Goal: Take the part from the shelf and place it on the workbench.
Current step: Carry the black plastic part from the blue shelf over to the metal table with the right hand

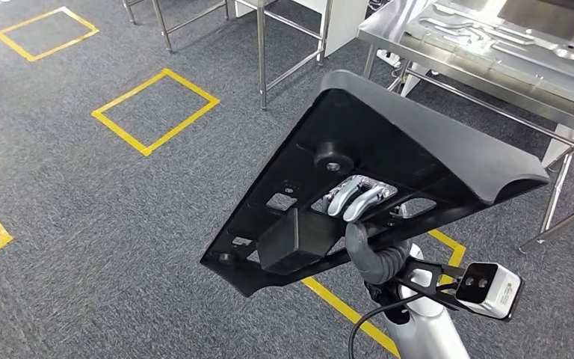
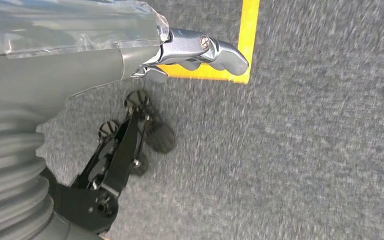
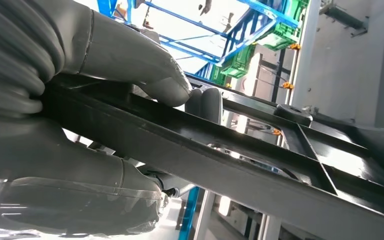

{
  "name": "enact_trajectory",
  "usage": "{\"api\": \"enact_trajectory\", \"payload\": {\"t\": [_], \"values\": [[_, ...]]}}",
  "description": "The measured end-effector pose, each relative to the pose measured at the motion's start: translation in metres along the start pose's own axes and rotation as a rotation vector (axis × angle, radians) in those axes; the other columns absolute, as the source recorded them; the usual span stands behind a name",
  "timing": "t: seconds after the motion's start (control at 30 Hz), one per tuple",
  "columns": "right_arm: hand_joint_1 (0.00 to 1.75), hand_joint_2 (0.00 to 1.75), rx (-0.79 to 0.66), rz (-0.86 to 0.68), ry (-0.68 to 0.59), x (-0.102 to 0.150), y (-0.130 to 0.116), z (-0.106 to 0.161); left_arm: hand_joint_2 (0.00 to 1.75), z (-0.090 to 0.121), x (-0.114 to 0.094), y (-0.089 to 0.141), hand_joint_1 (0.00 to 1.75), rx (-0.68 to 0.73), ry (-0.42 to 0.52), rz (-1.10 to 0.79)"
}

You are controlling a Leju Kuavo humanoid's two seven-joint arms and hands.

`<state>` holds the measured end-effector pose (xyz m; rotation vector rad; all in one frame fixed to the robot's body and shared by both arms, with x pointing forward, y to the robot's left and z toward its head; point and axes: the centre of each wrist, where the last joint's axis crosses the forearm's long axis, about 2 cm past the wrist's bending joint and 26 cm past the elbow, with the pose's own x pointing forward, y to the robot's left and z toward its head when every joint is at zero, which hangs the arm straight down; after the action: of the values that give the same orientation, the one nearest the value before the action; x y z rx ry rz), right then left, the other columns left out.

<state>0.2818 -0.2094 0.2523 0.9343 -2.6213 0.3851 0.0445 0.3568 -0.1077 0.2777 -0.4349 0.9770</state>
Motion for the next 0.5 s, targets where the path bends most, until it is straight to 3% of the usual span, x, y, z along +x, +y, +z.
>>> {"api": "enact_trajectory", "payload": {"t": [0.23,0.5], "values": [[1.75,1.75,-0.019,0.026,0.027,0.01,0.013,0.014,1.75,-0.002,0.004,0.008,0.0,0.005,-0.016,-0.003],[1.75,1.75,-0.016,0.036,0.01,0.014,0.016,0.011,1.75,-0.003,0.007,0.005,0.0,-0.022,-0.023,0.006]]}}
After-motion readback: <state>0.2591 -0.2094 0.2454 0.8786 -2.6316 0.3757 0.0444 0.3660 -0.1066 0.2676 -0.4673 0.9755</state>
